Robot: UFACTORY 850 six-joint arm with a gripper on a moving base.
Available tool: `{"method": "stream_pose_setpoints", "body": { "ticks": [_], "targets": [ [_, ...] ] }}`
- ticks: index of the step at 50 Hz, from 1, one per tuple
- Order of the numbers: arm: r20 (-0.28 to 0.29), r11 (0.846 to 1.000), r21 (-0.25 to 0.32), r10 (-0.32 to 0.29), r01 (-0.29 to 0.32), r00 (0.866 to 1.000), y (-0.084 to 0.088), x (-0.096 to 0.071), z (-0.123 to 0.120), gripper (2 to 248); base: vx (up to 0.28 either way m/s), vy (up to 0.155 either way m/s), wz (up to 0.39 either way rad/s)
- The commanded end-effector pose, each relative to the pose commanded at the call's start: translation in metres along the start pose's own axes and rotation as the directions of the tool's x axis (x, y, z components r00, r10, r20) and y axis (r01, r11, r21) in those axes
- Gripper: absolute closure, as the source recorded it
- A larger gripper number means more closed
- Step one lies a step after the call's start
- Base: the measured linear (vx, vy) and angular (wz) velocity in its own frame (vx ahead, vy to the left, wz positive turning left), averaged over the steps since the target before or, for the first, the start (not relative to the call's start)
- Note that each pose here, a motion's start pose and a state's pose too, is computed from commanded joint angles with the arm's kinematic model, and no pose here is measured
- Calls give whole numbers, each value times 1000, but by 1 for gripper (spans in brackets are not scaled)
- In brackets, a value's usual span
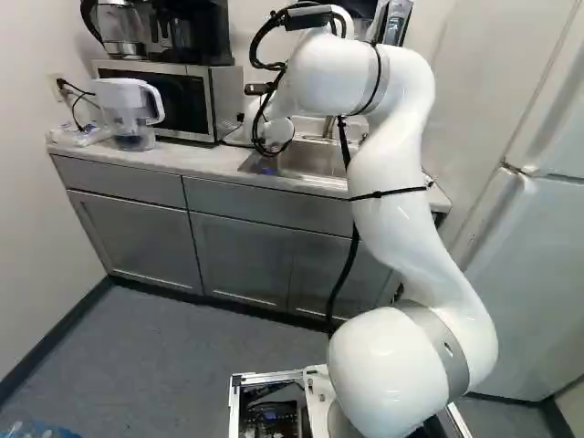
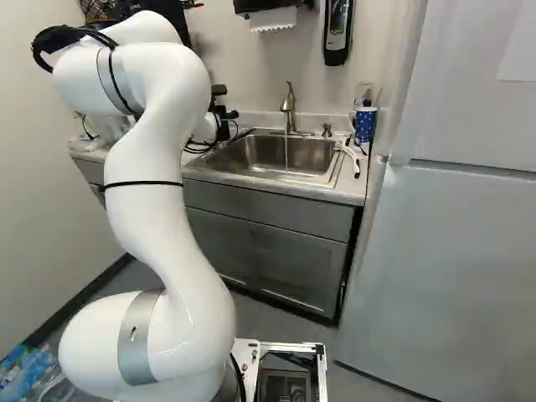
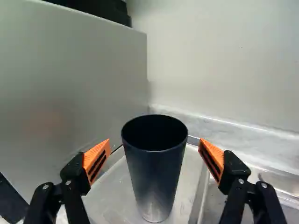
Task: Rinse the cup and place it in the tray
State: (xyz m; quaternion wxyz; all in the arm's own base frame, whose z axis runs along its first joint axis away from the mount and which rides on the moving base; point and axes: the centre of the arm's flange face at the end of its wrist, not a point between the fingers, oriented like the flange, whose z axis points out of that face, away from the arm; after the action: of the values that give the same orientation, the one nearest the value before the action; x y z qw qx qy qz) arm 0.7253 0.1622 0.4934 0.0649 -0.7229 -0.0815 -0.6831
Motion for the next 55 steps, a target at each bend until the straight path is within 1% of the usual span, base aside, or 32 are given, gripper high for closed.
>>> {"method": "stream_pose_setpoints", "body": {
  "ticks": [9,25,38,55],
  "targets": [
    [-5,1000,0,0,0,1000,0,10,-1,3,0,0,0],
    [16,1000,1,1,-1,1000,0,24,-2,3,0,0,0],
    [17,1000,2,1,-1,1000,1,36,-4,3,0,0,0],
    [34,1000,2,1,-1,999,1,52,-6,3,0,0,0]
  ]
}}
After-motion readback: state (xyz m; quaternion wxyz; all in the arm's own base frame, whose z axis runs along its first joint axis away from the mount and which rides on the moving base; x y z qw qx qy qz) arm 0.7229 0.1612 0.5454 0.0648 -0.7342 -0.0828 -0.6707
